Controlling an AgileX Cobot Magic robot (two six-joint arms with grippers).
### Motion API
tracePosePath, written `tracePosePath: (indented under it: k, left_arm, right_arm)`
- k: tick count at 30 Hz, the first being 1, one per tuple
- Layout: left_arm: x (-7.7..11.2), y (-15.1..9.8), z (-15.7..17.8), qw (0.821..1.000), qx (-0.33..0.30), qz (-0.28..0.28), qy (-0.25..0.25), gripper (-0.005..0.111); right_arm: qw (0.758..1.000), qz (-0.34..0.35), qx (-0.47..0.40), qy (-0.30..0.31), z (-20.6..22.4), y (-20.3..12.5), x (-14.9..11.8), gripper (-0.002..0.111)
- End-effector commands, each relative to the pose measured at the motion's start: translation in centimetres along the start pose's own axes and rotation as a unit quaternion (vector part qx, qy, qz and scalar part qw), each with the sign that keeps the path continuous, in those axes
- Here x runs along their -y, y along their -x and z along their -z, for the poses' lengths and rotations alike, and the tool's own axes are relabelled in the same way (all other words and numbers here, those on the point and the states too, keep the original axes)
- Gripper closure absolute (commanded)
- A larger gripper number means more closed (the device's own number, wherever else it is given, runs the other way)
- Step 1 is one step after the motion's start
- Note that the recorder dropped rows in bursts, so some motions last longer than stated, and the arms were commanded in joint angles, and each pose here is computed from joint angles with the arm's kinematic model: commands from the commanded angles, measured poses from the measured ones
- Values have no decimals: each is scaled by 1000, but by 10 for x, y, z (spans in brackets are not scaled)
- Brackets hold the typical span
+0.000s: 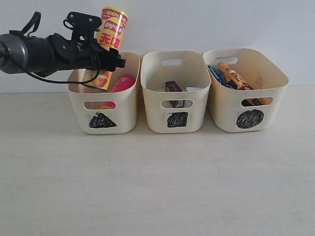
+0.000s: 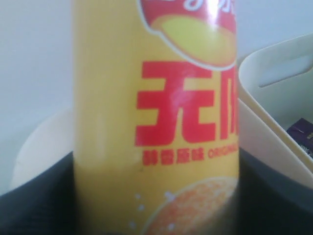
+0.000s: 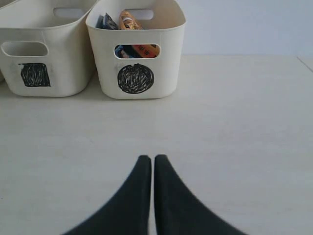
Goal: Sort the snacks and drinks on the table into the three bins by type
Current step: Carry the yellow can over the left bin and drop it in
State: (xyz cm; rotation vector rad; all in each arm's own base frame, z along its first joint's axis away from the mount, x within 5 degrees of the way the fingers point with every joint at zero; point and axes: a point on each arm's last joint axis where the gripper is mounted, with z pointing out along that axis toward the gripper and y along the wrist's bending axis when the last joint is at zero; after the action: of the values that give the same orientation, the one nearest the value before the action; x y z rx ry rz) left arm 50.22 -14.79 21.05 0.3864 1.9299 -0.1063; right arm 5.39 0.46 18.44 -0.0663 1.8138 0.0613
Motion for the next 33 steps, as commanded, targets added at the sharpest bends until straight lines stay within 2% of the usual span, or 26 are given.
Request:
tracePosePath:
  k: [1, 4, 9, 11, 19, 22, 26, 33]
  left_arm:
    - [-9, 6, 2, 999, 17, 26, 16, 102]
    - [-14, 3, 0, 999, 13, 48, 20, 102]
    - [-13, 1, -1, 999, 8, 48, 18, 102]
    - [-13, 0, -1, 999, 7, 48, 16, 99]
    - [-13, 0, -1, 999, 6, 48, 16, 54]
    - [-13, 1, -1, 999, 9, 48, 18, 42]
    - [-13, 1, -1, 999, 9, 48, 18, 33]
    - [-14, 1, -1, 999, 12, 48, 20, 25]
  right_arm:
    - [1000, 4, 4, -2, 0, 0, 0, 108]
    - [1000, 4, 4, -2, 0, 0, 0, 108]
    - [1000, 4, 4, -2, 0, 0, 0, 108]
    - [1000, 4, 4, -2, 0, 0, 0, 108]
    - [1000, 4, 4, -2, 0, 0, 0, 108]
    - [1000, 4, 4, -2, 0, 0, 0, 108]
    - [1000, 4, 4, -2, 0, 0, 0, 108]
    - [1000, 4, 4, -2, 0, 0, 0, 108]
